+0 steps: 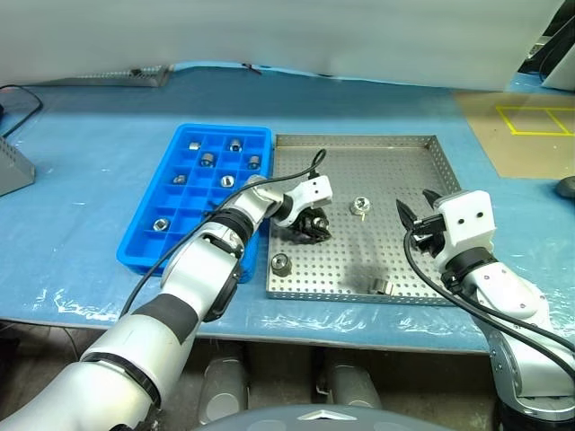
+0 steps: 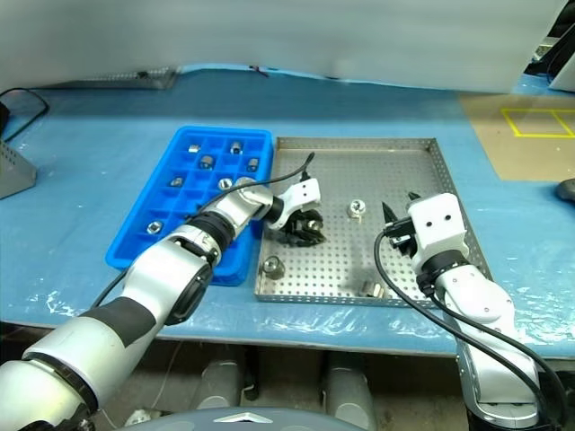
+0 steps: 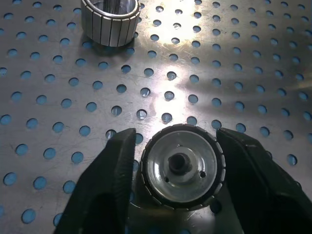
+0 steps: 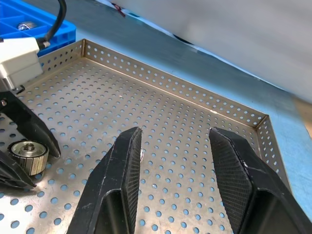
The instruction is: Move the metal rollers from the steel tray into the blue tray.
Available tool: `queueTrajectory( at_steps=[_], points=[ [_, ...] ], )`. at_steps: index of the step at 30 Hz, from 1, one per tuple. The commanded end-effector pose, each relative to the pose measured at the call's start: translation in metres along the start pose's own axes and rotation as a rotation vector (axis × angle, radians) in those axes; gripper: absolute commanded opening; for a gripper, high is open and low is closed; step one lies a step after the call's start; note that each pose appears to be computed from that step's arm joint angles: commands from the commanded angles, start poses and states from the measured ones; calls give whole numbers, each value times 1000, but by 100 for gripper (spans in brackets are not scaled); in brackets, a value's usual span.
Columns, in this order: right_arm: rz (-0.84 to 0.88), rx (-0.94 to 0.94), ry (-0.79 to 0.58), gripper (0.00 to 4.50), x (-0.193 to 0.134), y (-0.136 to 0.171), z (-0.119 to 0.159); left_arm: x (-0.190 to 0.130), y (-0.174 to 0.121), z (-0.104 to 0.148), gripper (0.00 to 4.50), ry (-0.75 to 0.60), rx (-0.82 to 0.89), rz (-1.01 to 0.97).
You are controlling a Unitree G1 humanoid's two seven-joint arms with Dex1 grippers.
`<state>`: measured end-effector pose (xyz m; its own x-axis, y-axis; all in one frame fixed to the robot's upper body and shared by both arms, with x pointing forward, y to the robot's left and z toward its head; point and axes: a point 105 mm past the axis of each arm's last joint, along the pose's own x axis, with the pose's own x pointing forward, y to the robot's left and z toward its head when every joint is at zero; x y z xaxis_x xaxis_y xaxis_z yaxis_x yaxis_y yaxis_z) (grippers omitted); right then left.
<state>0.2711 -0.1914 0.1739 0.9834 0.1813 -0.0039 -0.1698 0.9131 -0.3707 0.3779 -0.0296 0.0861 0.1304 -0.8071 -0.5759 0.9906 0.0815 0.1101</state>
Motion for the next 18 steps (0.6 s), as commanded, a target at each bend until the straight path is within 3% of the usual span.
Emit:
queueTrajectory(
  at_steps=[1,6,8,14,18],
  points=[
    [-17,-24,-31,226,2,-3,9,-2,-5,-1,202,-6,-35,-62],
    [22,-12,-36,226,3,1,11,-7,-7,6,189,-27,-7,-106],
    [118,16,-37,226,-1,15,13,-14,-5,17,189,-73,8,-122],
    [401,102,10,226,-20,45,13,-51,10,62,189,-251,83,-118],
    [497,90,40,226,-19,48,12,-85,23,81,189,-351,98,-71]
  ],
)
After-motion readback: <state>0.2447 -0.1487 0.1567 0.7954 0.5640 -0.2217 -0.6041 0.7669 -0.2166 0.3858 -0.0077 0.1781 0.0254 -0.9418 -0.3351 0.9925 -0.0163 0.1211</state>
